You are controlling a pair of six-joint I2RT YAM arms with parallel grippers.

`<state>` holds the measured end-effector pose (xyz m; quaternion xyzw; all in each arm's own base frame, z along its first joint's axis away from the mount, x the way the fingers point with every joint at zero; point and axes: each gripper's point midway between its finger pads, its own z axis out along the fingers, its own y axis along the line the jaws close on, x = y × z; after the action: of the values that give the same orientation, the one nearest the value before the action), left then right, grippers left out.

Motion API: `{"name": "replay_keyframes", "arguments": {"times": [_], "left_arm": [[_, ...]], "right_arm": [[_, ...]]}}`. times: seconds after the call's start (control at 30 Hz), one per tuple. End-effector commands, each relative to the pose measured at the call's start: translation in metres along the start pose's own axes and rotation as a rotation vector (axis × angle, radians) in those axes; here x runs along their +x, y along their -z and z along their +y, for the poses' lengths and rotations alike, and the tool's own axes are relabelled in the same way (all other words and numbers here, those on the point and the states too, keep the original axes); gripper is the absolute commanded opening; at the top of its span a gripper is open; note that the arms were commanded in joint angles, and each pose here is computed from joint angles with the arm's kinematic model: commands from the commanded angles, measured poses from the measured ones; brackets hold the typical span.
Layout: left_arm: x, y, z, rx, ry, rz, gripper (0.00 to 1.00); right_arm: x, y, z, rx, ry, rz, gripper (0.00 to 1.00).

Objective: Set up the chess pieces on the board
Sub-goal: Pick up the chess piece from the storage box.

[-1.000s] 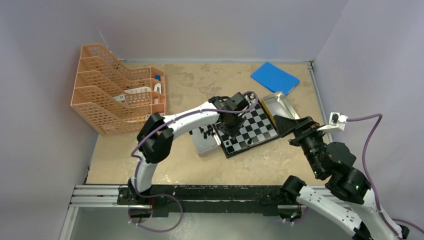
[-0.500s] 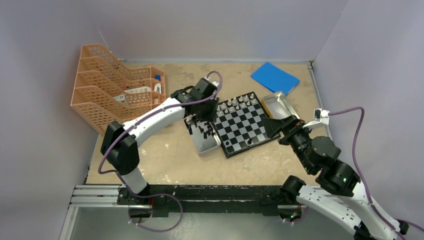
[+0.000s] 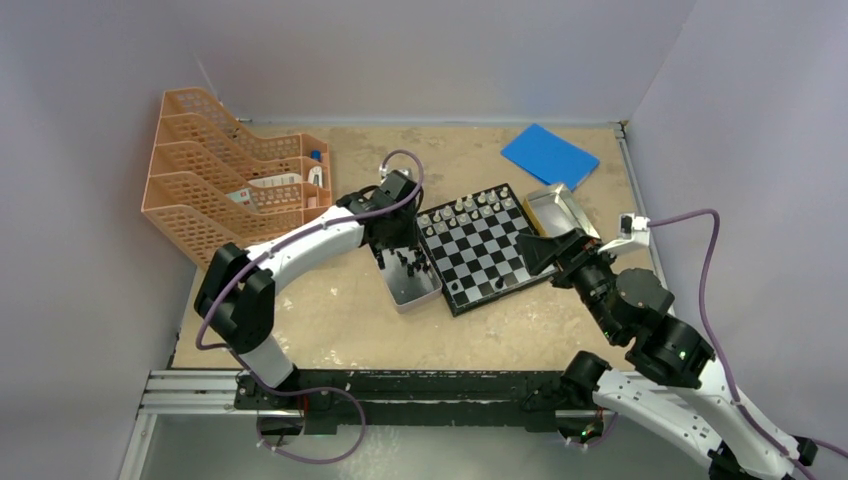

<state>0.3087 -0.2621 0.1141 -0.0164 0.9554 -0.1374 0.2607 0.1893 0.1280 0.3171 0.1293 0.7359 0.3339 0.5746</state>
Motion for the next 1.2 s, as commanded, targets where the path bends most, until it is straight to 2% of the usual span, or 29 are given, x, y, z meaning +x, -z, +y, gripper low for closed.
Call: {"name": "replay_keyframes", "arguments": {"times": [0.0, 0.23, 0.47, 1.17], "left_arm": [[-0.017, -0.01, 0.011, -0.048, 0.118, -0.068, 0.31], [-0.002, -0.034, 0.024, -0.074, 0.153, -0.004, 0.3], [0.002, -0.047, 0.032, -0.112, 0.166, 0.012, 0.3], [0.027, -0.077, 0.043, -0.15, 0.136, 0.095, 0.3]], "right_arm": [[-0.003, -0.001, 0.011, -0.05, 0.001, -0.011, 0.98], [-0.003, 0.0, 0.011, -0.053, 0.016, -0.01, 0.98], [-0.002, 0.001, 0.011, -0.064, 0.012, -0.01, 0.98], [-0.004, 0.001, 0.011, -0.066, 0.015, -0.017, 0.98]]}}
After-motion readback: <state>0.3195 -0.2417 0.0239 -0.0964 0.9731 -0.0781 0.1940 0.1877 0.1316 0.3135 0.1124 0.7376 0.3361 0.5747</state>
